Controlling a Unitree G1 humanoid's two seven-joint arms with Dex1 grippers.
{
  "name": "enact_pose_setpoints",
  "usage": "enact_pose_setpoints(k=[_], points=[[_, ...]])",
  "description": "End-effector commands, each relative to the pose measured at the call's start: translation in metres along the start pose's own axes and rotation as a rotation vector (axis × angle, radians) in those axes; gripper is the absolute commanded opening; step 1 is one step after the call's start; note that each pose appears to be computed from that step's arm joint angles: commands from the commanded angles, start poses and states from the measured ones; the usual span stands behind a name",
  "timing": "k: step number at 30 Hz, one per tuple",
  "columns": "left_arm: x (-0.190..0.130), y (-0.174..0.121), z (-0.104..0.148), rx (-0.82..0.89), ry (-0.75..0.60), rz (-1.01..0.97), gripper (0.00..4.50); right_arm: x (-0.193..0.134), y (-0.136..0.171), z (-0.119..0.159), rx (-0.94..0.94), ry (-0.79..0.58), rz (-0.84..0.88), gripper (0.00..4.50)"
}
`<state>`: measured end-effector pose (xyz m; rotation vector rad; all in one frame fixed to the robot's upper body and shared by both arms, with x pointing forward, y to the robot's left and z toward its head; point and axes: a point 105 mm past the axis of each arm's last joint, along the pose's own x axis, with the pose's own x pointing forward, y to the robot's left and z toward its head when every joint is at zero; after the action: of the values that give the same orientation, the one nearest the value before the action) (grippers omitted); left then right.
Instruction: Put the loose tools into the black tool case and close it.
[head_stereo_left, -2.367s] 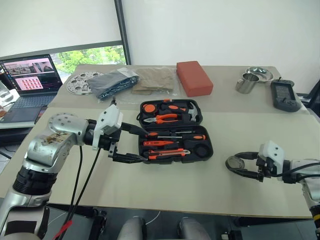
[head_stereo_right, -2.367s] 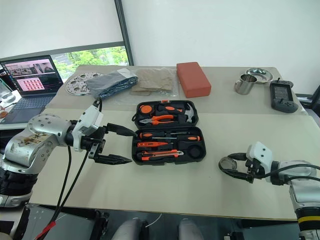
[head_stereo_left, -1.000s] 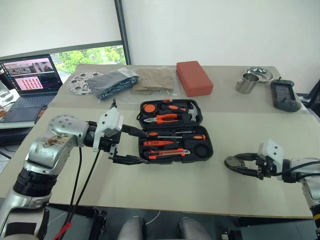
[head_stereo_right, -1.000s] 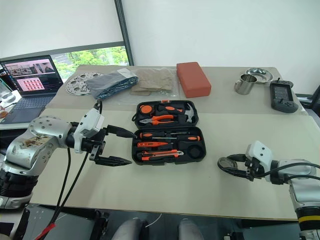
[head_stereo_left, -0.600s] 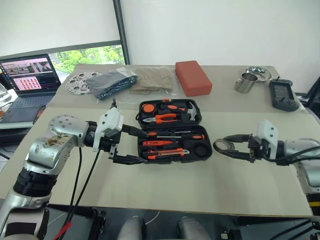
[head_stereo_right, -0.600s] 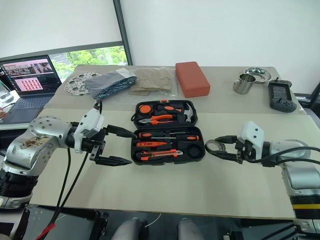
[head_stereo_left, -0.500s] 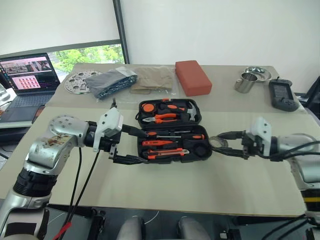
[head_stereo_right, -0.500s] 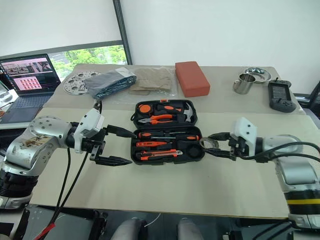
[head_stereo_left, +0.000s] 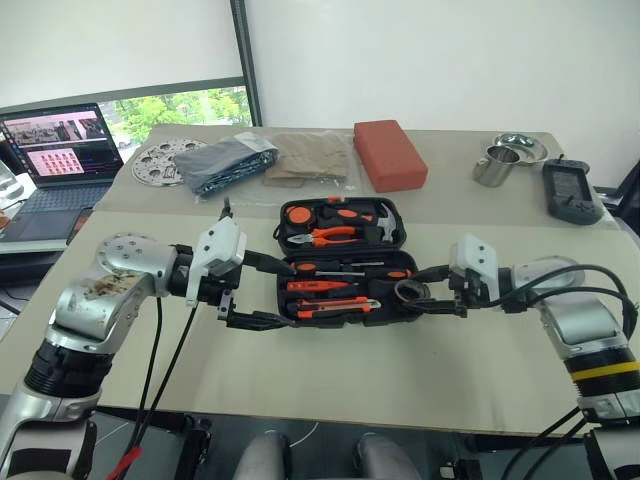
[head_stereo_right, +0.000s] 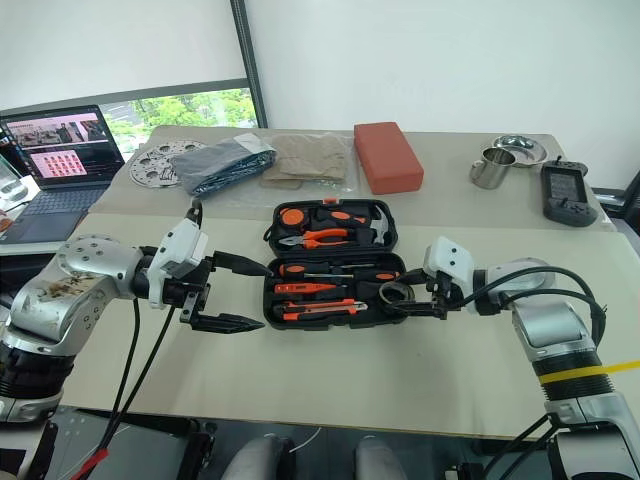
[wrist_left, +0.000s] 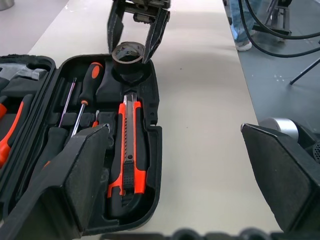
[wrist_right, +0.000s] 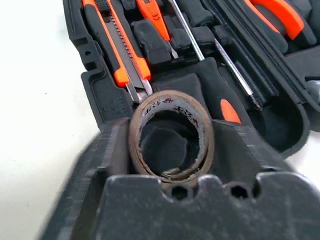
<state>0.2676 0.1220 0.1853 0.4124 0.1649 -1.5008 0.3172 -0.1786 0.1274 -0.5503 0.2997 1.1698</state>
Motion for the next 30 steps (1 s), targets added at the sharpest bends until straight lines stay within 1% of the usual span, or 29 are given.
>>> enact_pose_setpoints(k=[1, 13, 18, 21, 25, 28, 30], points=[[-0.006, 0.0, 0.009, 0.043, -0.008, 0.019, 4.5, -0.003, -0.004, 0.011, -0.046, -0.027, -0.005, 4.47], [-0.006, 0.0, 0.009, 0.042, -0.007, 0.017, 4.5, -0.016, -0.011, 0.01, -0.026, -0.047, -0.057, 4.47], [-0.011, 0.004, 0.007, 0.036, -0.012, 0.049, 4.5, -0.019, -0.016, 0.009, 0.0, -0.097, -0.083, 4.47], [-0.016, 0.013, 0.009, 0.006, -0.066, 0.115, 4.5, -0.021, -0.026, 0.007, 0.034, -0.126, -0.135, 4.47], [-0.026, 0.032, -0.005, -0.072, -0.094, 0.252, 4.5, -0.021, -0.046, 0.013, 0.125, -0.227, -0.229, 4.47], [-0.03, 0.041, -0.014, -0.129, -0.124, 0.321, 4.5, -0.017, -0.065, 0.008, 0.167, -0.199, -0.325, 4.47], [-0.034, 0.055, -0.02, -0.19, -0.161, 0.399, 4.5, -0.013, -0.078, 0.005, 0.231, -0.191, -0.368, 4.47]])
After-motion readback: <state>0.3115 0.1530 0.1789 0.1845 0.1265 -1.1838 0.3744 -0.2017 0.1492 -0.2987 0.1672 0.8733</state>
